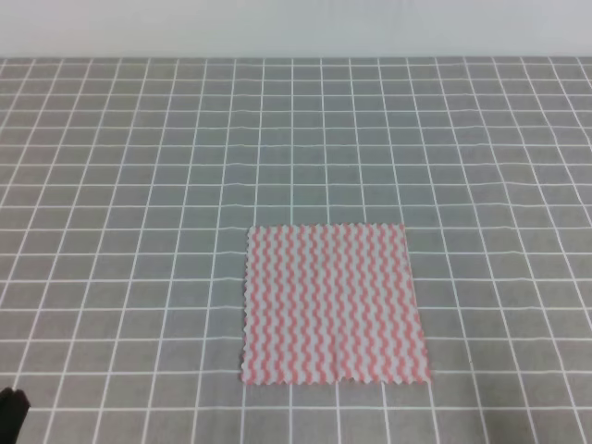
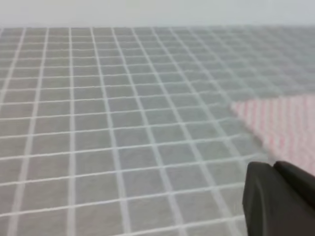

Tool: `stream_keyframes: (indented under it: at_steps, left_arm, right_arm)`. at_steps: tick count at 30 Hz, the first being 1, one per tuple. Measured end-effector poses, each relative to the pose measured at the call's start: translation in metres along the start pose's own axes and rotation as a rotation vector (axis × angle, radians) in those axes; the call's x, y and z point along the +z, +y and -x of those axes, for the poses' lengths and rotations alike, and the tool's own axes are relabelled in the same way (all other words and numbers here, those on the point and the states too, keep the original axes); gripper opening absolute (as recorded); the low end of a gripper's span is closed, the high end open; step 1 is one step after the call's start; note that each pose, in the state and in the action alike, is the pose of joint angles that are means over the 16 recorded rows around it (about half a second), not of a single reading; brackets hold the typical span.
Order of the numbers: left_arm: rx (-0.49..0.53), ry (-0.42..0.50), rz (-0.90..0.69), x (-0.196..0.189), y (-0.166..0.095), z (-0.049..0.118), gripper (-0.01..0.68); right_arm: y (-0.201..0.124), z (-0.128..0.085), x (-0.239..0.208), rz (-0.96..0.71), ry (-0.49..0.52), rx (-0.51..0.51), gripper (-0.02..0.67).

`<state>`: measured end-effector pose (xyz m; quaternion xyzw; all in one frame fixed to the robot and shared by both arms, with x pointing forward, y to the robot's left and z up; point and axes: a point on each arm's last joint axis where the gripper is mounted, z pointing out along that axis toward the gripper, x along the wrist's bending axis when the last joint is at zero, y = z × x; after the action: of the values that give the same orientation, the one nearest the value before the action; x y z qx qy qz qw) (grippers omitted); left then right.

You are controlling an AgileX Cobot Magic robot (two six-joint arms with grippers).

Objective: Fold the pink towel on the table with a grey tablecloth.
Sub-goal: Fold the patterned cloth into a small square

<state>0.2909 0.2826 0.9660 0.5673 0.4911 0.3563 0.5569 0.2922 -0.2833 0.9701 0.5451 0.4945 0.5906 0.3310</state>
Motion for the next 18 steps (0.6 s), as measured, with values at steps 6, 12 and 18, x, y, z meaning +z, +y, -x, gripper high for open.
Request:
stream_keyframes:
  at_steps: [6,12,18]
  left_arm:
    - [-0.205,-0.030,0.063,0.000,0.006,0.002,0.000]
    - [-0.356,-0.044,0.108,0.000,0.010,0.002,0.000]
    - [-0.408,-0.049,0.124,-0.001,0.011,0.002,-0.001]
  right_arm:
    - [0.008,-0.002,-0.001,0.080,0.025,0.224,-0.017]
    - [0.011,-0.001,-0.001,0.114,0.039,0.379,-0.017]
    - [0.010,-0.002,-0.001,0.099,0.052,0.431,-0.016]
